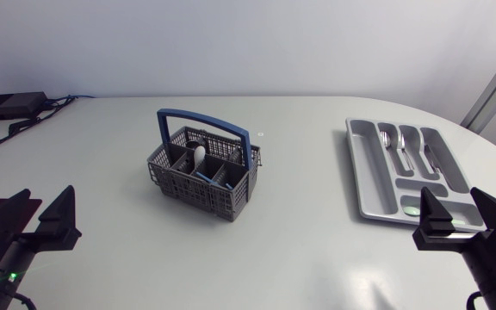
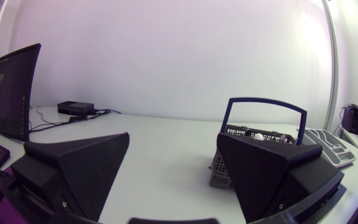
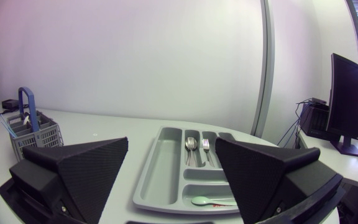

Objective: Unload the cutlery basket into the drawer organizer.

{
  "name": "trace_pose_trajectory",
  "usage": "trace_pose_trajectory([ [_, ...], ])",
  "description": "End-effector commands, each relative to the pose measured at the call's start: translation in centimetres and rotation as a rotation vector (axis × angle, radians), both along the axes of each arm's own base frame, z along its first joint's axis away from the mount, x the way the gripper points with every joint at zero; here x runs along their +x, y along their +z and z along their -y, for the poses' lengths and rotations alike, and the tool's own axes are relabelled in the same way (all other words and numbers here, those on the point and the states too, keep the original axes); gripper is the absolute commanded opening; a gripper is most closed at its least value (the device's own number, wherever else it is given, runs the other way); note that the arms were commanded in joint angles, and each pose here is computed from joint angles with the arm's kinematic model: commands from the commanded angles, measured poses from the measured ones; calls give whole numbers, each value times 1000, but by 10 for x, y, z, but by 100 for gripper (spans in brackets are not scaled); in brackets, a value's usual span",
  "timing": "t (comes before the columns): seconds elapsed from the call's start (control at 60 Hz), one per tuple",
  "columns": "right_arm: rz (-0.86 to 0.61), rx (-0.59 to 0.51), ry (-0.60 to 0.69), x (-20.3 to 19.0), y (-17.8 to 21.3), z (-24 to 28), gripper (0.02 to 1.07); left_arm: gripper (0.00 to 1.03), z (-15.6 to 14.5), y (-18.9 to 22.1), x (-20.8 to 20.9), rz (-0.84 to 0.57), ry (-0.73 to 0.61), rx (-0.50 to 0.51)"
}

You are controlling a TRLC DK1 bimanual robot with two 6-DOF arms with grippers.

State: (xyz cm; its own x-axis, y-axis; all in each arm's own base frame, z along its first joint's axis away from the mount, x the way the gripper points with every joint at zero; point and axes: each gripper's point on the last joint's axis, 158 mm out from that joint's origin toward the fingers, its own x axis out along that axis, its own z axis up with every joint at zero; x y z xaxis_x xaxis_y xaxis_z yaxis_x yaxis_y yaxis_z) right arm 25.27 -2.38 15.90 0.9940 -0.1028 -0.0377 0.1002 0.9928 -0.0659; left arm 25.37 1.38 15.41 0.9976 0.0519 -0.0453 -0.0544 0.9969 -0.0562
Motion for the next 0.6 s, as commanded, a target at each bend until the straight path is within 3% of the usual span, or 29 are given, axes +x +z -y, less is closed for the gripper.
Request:
trace_pose_trajectory([
  [0.0,-23,-16,0,0,-11,0,103,99,2,-22,0,-49,-7,3],
  [0.383,-10,-18,-1,0,-7,0,103,99,2,-19,0,-43,-8,6],
  [0.583,7,-20,31,-1,16,-11,103,97,2,13,-2,9,-8,6],
])
